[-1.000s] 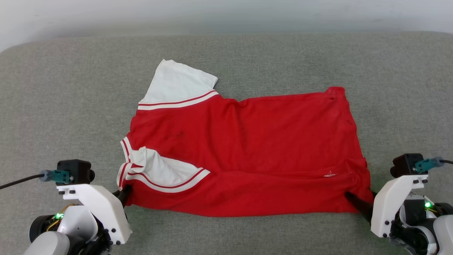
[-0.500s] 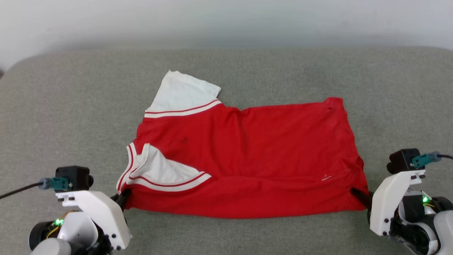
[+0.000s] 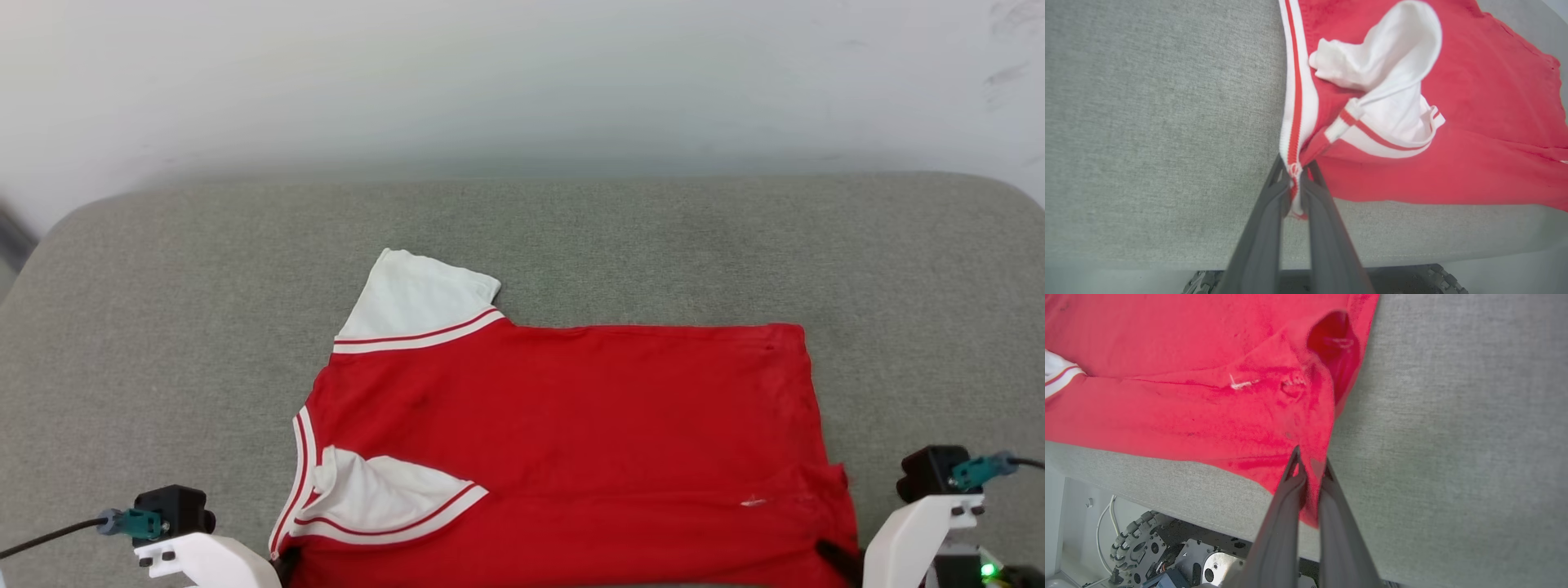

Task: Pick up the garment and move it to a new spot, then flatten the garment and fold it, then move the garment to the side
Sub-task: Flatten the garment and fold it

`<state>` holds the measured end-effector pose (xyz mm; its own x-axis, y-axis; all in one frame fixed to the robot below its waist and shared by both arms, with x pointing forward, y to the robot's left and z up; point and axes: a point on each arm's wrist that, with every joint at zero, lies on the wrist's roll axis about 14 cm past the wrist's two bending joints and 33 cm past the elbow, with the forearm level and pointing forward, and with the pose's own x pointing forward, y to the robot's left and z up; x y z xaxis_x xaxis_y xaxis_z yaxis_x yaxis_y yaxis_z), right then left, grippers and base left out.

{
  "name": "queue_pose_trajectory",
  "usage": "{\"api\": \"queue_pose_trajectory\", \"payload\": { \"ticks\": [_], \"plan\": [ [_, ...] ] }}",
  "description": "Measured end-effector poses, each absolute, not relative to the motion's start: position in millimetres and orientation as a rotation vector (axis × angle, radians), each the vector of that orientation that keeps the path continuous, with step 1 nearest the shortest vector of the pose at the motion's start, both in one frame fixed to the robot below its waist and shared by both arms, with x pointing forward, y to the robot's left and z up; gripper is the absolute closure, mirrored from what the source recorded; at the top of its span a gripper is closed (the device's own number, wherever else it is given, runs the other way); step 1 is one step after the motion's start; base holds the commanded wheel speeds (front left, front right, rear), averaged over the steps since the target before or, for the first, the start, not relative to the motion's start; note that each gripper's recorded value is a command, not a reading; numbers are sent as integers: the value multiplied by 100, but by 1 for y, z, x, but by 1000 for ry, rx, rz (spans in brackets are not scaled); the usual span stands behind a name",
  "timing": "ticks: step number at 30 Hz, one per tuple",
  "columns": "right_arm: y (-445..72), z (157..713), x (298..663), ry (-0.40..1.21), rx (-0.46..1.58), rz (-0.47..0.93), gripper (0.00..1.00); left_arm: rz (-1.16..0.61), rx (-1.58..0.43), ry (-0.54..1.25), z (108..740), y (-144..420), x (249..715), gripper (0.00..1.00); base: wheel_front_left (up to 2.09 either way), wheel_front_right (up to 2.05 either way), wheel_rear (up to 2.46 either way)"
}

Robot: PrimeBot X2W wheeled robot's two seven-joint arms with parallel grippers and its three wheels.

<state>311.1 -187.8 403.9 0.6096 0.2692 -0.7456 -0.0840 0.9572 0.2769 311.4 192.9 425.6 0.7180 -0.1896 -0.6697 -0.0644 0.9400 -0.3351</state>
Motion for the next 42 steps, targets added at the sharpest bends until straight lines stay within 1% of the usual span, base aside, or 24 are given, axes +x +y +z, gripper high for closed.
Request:
{"api": "queue_pose_trajectory", "payload": {
  "ticks": [1,2,3,6,9,17,21,24,28,31,37,42],
  "plan": [
    [-187,401,308,894,234,199,91,-67,-356,779,422,192,310,100,0,0,0],
    [-186,398,305,898,247,194,0,-57,-366,773,420,193,311,77,0,0,0],
    [-185,395,302,903,253,191,0,-53,-382,776,418,191,311,0,0,0,0],
    [-186,397,303,860,265,179,0,-55,-399,788,412,188,309,0,0,0,0],
    [-191,413,313,740,259,164,0,-44,-375,737,419,195,318,0,0,0,0],
    [-216,484,347,314,171,99,0,-67,-290,446,477,192,372,0,0,0,0],
    [-223,515,357,156,147,67,0,-91,-267,317,504,181,401,0,0,0,0],
    [-232,534,367,65,124,40,0,-111,-256,261,516,175,424,0,0,0,0],
    [-237,553,381,-20,100,15,0,-134,-240,218,526,167,461,0,0,0,0],
    [-239,561,393,-60,92,4,0,-155,-229,223,525,162,491,0,0,0,0],
    [-246,552,411,-53,81,-26,0,-207,-206,304,512,154,553,0,0,0,0],
    [-253,533,416,-7,83,-60,0,-251,-166,436,492,148,593,0,0,0,0]
  ]
}}
